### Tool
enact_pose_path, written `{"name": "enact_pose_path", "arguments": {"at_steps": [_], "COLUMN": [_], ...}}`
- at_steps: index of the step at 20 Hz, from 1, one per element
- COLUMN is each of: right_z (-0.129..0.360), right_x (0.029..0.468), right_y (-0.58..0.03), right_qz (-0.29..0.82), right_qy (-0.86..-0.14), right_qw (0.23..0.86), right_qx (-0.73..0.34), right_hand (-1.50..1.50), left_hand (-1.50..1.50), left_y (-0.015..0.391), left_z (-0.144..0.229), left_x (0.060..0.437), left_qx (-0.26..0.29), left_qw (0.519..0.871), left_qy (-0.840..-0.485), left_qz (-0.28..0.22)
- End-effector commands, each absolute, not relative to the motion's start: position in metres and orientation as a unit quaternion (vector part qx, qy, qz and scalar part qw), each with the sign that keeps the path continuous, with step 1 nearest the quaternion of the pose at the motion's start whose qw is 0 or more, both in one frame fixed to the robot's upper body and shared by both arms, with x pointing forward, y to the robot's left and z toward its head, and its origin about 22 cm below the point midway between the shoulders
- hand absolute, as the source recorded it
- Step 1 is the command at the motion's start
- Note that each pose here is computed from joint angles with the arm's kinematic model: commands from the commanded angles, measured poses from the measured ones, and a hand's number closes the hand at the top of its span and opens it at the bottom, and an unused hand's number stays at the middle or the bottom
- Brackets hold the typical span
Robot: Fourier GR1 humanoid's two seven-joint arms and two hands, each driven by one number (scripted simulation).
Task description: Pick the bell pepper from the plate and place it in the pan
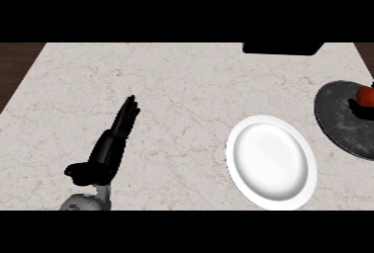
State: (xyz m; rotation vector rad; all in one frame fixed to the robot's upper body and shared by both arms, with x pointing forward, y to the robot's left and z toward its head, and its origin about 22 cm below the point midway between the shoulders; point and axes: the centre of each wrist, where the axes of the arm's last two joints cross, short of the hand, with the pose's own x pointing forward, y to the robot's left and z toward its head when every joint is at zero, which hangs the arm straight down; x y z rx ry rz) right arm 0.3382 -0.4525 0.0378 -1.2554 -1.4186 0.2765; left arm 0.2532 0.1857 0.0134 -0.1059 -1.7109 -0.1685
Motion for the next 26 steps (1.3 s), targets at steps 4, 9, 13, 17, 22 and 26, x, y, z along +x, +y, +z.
{"name": "enact_pose_path", "arguments": {"at_steps": [4, 9, 13, 17, 22, 26], "right_z": [0.035, 0.032, 0.036, 0.037, 0.046, 0.056], "right_x": [0.347, 0.355, 0.347, 0.342, 0.314, 0.285], "right_y": [-0.455, -0.446, -0.459, -0.468, -0.506, -0.538], "right_qz": [0.214, 0.184, 0.096, 0.027, -0.020, -0.015], "right_qy": [-0.534, -0.592, -0.665, -0.692, -0.711, -0.719], "right_qw": [0.705, 0.684, 0.637, 0.632, 0.641, 0.658], "right_qx": [-0.415, -0.385, -0.379, -0.349, -0.289, -0.222], "right_hand": [-1.50, -1.50, -1.50, -1.50, -1.50, -1.50], "left_hand": [0.00, 0.00, 0.00, 0.00, 0.00, 0.00], "left_y": [0.186, 0.192, 0.192, 0.200, 0.191, 0.203], "left_z": [0.014, 0.013, 0.023, 0.014, 0.011, 0.010], "left_x": [0.255, 0.257, 0.256, 0.251, 0.248, 0.247], "left_qx": [-0.051, -0.054, -0.049, -0.054, -0.036, -0.034], "left_qw": [0.643, 0.642, 0.649, 0.653, 0.650, 0.649], "left_qy": [-0.760, -0.761, -0.755, -0.752, -0.756, -0.758], "left_qz": [-0.084, -0.073, -0.078, -0.069, -0.066, -0.059]}}
